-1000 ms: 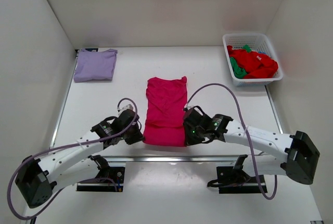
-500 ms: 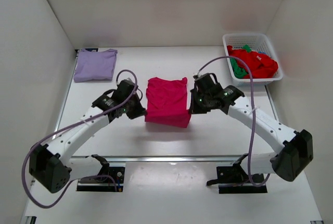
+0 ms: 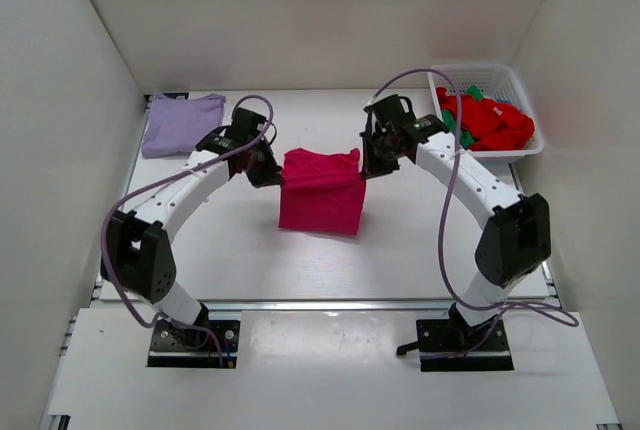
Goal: Fold and stack the t-shirts
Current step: Fold the long partially folded tshirt into a neat square
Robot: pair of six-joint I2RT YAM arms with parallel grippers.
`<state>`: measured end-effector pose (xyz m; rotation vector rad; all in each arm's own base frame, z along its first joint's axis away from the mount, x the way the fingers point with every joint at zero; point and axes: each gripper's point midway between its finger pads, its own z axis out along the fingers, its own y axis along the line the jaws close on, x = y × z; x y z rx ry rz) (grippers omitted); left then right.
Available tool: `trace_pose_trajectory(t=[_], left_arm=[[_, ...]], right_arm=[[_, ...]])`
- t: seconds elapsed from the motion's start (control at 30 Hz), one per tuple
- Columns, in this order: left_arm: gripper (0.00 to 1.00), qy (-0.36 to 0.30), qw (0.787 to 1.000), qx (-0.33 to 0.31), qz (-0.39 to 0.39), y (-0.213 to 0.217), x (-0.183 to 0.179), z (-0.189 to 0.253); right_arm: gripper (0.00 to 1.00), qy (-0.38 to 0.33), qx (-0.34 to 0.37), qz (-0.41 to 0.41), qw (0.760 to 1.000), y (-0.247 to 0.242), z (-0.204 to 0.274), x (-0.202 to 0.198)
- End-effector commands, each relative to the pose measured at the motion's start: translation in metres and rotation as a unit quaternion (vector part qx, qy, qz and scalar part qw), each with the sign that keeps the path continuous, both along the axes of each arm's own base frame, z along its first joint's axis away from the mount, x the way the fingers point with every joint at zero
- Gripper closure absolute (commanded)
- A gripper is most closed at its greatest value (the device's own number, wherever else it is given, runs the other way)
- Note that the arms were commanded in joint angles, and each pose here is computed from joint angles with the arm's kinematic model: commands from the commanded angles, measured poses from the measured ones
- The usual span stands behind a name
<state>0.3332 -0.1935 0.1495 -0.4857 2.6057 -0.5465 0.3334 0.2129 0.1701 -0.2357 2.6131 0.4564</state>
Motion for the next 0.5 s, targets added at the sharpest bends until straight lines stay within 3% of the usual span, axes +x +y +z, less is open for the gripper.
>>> trace_pose_trajectory(t=[0.0,0.47], left_arm=[[1.00,-0.032,0.999,-0.006,0.000,0.005,0.023,0.016],[1.00,-0.039,0.999,-0.027,0.022,0.012,0.080,0.008]], right_arm=[[1.00,-0.022,-0.011,0.010,1.000,-0.006,0.010,0.022],[0.99,-0.016,-0.024,0.006,1.000,0.002,-0.007,0.078]])
